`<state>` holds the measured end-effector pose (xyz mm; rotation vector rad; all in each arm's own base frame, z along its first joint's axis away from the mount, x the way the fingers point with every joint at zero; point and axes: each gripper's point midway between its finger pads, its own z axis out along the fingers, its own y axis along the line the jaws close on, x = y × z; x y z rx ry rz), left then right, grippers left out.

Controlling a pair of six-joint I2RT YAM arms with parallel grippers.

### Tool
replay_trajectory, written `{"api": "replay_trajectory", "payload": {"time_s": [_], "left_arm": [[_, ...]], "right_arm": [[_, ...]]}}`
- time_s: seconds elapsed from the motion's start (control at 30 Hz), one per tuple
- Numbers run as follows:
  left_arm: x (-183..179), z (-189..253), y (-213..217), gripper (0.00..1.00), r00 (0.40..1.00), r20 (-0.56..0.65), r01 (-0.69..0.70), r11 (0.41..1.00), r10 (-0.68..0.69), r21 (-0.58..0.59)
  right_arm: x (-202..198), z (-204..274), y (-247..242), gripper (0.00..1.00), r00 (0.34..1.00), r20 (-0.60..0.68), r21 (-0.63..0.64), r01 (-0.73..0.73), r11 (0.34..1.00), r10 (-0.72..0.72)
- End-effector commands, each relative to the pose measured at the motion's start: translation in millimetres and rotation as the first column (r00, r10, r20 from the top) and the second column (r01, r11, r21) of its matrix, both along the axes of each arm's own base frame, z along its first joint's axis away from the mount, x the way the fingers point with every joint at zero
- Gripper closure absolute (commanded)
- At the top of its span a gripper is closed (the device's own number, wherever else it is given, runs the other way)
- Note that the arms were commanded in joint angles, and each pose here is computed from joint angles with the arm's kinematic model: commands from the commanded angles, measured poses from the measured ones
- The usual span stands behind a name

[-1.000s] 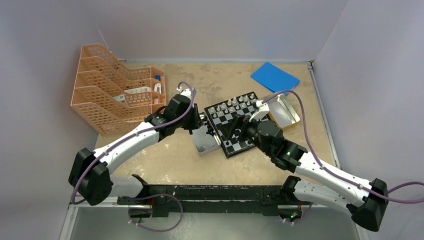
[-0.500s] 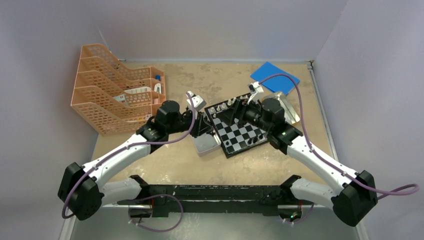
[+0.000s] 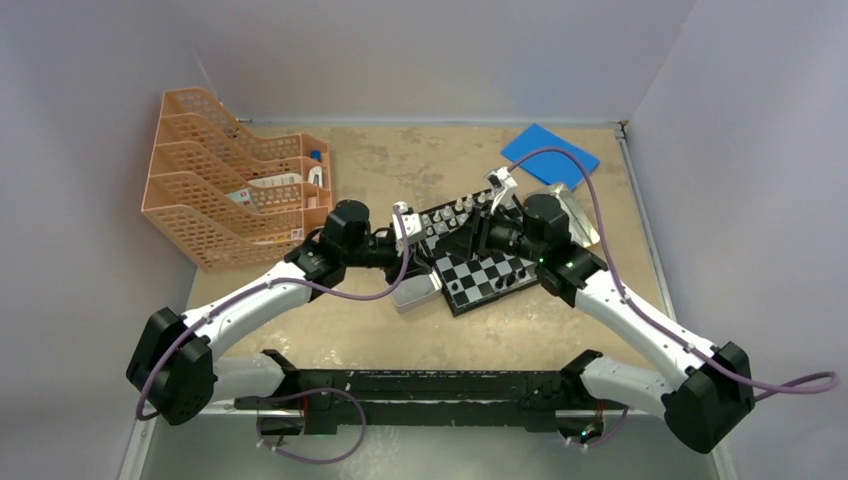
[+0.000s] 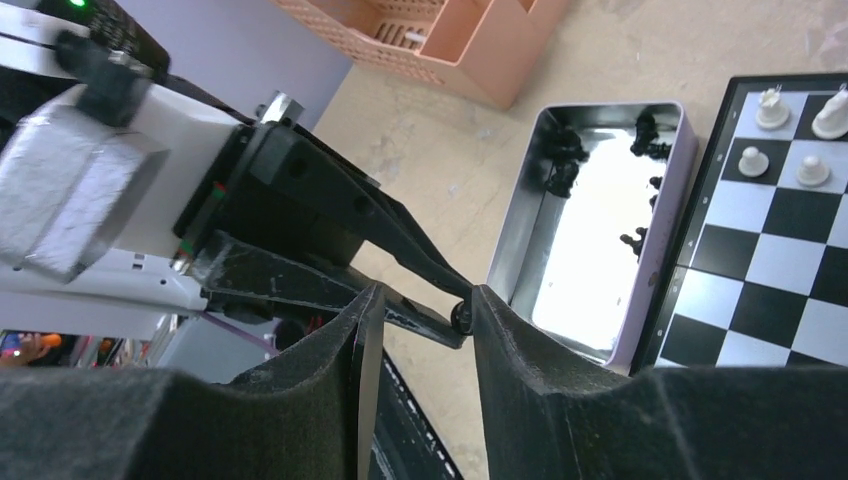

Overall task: Set up the chess pieces on the board
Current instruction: Place the chess piece on the chessboard.

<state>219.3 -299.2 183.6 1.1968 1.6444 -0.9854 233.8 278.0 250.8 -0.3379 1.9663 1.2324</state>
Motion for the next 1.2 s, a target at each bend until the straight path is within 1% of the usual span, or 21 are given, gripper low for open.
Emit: {"api": "replay_trajectory", "payload": {"time_s": [0.0, 0.17, 0.23, 0.3, 0.5, 0.63, 0.7, 0.73, 0.77, 0.83, 0.87, 0.93, 0.97, 1.0, 1.13, 1.17], "left_arm": [[0.5, 24.9, -6.3, 1.0, 0.99, 0.123, 0.073, 0.996, -0.066, -0.054], [1.9, 26.3, -7.0, 1.0, 0.988, 0.139, 0.073, 0.995, -0.063, -0.064], [1.9, 25.9, -7.7, 1.0, 0.988, 0.139, 0.076, 0.995, -0.066, -0.066], [1.8, 25.4, -8.2, 1.0, 0.988, 0.14, 0.077, 0.995, -0.067, -0.066], [5.8, 24.5, -7.8, 1.0, 0.989, 0.141, 0.057, 0.996, -0.047, -0.067], [7.4, 26.2, -7.2, 1.0, 0.99, 0.139, 0.043, 0.997, -0.033, -0.07], [9.8, 26.8, -6.3, 1.0, 0.992, 0.126, 0.016, 0.997, -0.007, -0.071], [10.8, 27.3, -5.6, 0.94, 0.993, 0.116, 0.003, 0.997, 0.005, -0.072], [11.4, 27.7, -5.0, 0.84, 0.994, 0.105, -0.007, 0.998, 0.015, -0.07], [10.9, 25.6, -3.8, 0.53, 0.996, 0.085, -0.014, 0.999, 0.019, -0.052], [11.1, 26.1, -3.3, 0.48, 0.997, 0.079, -0.019, 0.999, 0.023, -0.048], [12.8, 28.8, -2.1, 0.44, 0.997, 0.072, -0.036, 0.998, 0.039, -0.045], [13.4, 31.8, -1.4, 0.43, 0.996, 0.071, -0.044, 0.998, 0.047, -0.046], [11.2, 39.3, 0.9, 0.4, 0.996, 0.066, -0.051, 0.998, 0.053, -0.042], [3.5, 52.2, 12.0, 0.38, 0.995, 0.049, -0.09, 0.995, 0.092, -0.037], [2.7, 55.7, 15.7, 0.35, 0.993, 0.045, -0.111, 0.993, 0.113, -0.038]], "right_arm": [[-3.8, 4.6, 9.0, 0.6, 0.997, 0.004, -0.005, -0.082, 0.997, 0.082], [-2.8, -11.1, 19.7, 0.58, 0.988, 0.009, -0.012, -0.153, 0.988, 0.153], [-4.2, -21.5, 22.4, 0.6, 0.984, -0.018, -0.026, -0.179, 0.984, 0.178], [-3.1, -27.9, 22.5, 0.63, 0.984, -0.031, -0.035, -0.175, 0.984, 0.174], [-1.4, -32.8, 21.7, 0.77, 0.986, -0.036, -0.04, -0.165, 0.985, 0.164], [-0.6, -33.8, 21.4, 0.93, 0.987, -0.031, -0.04, -0.16, 0.986, 0.159], [0.5, -32.4, 20.0, 0.99, 0.989, -0.024, -0.044, -0.148, 0.988, 0.147], [1.1, -31.0, 18.3, 1.0, 0.991, -0.021, -0.044, -0.135, 0.99, 0.134], [2.5, -28.6, 16.2, 1.0, 0.993, -0.02, -0.044, -0.114, 0.993, 0.113], [9.6, -23.4, 8.7, 1.0, 0.999, -0.012, -0.052, -0.037, 0.998, 0.037], [13.5, -20.0, 4.3, 1.0, 1.0, -0.007, -0.054, 0.005, 0.999, -0.006], [24.4, -13.1, -6.2, 1.0, 0.994, 0.012, -0.055, 0.108, 0.993, -0.108], [33.6, -9.6, -14.8, 1.0, 0.983, 0.029, -0.063, 0.185, 0.981, -0.183], [47.5, -6.4, -34.9, 1.0, 0.948, 0.054, -0.096, 0.319, 0.943, -0.315], [57.8, 0.7, -62.3, 1.0, 0.884, 0.082, -0.12, 0.468, 0.876, -0.461], [58.9, -3.7, -71.3, 1.0, 0.862, 0.08, -0.141, 0.507, 0.85, -0.501]]}}
